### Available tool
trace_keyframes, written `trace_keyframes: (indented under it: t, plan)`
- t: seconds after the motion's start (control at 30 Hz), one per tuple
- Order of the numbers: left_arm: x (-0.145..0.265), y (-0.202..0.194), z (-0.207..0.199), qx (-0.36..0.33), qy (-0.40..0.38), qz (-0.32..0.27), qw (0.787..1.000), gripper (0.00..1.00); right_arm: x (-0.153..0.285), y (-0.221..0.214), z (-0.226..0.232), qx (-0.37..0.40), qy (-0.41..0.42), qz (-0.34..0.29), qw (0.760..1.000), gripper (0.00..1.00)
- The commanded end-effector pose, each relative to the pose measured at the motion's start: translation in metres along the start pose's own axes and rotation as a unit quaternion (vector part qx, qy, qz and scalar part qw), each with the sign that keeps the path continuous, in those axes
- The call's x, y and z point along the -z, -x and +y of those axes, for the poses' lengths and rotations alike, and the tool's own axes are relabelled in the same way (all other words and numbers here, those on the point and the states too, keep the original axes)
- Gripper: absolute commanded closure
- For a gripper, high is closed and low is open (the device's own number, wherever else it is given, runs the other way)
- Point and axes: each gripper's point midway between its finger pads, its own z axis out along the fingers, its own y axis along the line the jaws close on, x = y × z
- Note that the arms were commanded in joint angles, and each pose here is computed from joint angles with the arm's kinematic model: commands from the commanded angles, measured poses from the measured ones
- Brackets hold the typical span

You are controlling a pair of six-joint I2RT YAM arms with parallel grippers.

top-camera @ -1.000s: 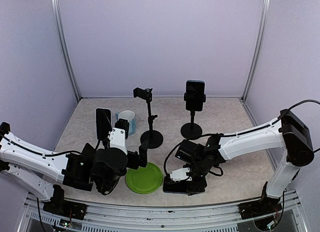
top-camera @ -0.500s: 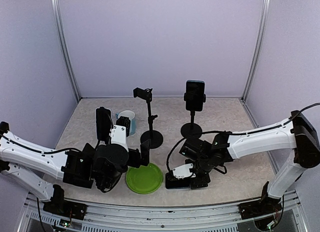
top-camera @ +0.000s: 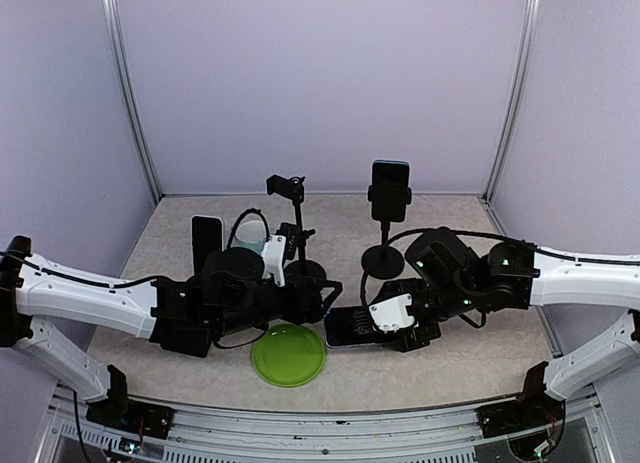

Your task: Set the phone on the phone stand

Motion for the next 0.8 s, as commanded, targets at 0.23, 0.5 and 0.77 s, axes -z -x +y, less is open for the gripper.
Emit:
trace_keyframes:
  t: [0.23, 0.5, 0.77]
  plan:
    - [-0.038, -0.047, -0.045, 0.048, -0.141, 0.117, 0.982, 0.52, 0.011, 0.01, -0.01, 0.015, -0.024, -0.033, 0.999, 0.68]
    - [-0.029, -0.057, -0.054, 0.092, -0.216, 0.147, 0.961, 0.75, 0.015, 0.006, -0.009, 0.017, -0.025, -0.032, 0.999, 0.68]
    - [-0.029, -0.072, -0.07, 0.102, -0.269, 0.192, 0.938, 1.0, 0.017, 0.012, -0.006, 0.019, -0.011, -0.047, 0.999, 0.64]
